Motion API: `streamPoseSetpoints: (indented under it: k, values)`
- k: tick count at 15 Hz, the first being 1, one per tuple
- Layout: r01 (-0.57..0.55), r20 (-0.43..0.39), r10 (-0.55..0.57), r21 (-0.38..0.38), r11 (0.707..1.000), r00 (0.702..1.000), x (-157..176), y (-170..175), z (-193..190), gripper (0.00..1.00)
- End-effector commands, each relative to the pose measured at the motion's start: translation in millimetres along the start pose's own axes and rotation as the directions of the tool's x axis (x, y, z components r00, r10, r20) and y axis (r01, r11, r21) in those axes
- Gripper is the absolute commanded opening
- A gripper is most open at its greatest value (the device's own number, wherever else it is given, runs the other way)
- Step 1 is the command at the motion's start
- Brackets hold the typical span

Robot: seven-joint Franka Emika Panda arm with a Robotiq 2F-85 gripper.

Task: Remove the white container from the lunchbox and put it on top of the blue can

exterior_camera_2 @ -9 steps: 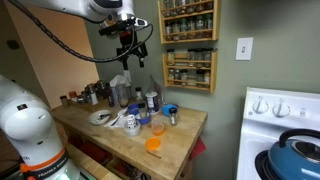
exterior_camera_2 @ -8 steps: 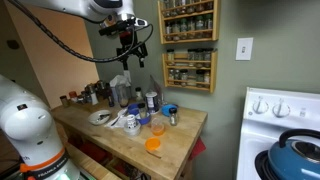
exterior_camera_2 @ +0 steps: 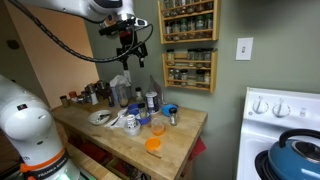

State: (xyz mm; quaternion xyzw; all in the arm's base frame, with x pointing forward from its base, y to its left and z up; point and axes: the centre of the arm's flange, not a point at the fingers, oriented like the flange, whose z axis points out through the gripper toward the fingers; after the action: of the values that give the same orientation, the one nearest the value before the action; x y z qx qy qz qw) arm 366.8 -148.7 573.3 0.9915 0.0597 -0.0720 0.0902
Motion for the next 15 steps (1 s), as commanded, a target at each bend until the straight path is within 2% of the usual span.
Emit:
streamPoseSetpoints:
  k: [1,11,13,15]
  values:
    - [0.0,0.0,0.0,0.0,1.0,1.0,0.0,0.0,0.0,1.0]
    - [-0.011,0.0,0.011,-0.001,1.0,1.0,0.8,0.8,-0.1,1.0]
    - [-0.021,-0.007,0.021,-0.021,1.0,1.0,-2.4,0.9,2.3,1.0]
    - [-0.051,-0.014,0.051,0.003,0.999,0.999,-9.8,-6.2,13.5,1.0]
